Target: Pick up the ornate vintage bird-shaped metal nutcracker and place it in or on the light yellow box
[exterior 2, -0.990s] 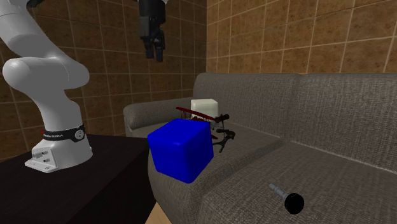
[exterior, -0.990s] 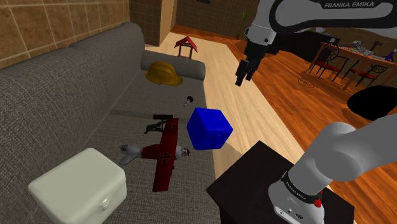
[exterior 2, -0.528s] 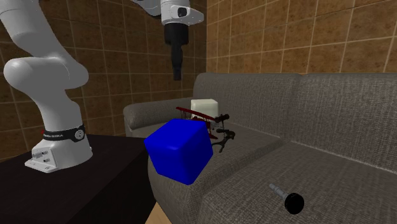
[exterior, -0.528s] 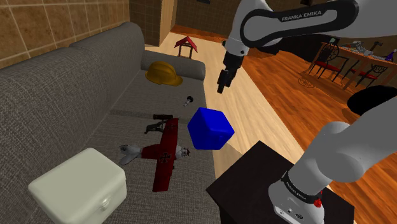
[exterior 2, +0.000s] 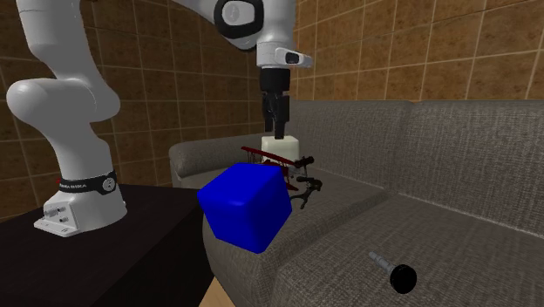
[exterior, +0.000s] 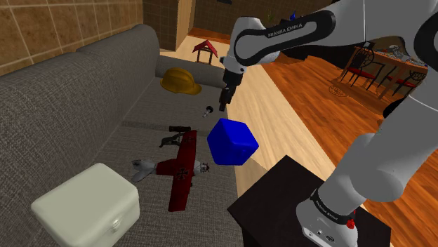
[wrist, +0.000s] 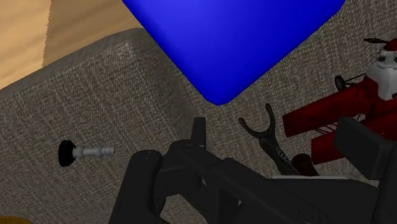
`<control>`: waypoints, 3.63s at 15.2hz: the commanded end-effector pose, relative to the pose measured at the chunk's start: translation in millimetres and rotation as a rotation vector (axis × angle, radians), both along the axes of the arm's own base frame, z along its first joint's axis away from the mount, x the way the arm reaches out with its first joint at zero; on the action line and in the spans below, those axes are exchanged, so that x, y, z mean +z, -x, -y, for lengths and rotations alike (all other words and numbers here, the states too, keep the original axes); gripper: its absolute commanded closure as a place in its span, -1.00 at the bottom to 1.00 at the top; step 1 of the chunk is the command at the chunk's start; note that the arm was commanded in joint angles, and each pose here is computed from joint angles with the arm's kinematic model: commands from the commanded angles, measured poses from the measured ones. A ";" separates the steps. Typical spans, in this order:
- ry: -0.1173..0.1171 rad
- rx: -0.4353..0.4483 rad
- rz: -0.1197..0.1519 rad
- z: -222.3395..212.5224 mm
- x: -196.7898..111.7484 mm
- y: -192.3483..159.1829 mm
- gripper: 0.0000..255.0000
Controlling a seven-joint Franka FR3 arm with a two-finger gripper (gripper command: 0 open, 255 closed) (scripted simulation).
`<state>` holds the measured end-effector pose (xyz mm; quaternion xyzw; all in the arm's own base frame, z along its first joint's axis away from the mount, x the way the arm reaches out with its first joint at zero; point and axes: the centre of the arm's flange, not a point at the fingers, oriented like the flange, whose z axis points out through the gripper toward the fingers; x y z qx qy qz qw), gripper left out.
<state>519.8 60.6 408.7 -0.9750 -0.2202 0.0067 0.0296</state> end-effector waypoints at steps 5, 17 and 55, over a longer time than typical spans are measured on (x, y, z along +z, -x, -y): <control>-0.039 0.140 -0.014 -38.9 -52.4 -48.0 -1.00; -0.115 0.417 -0.042 -135.4 -152.1 -123.3 -1.00; -0.125 0.451 -0.046 -155.2 -145.2 -125.7 1.00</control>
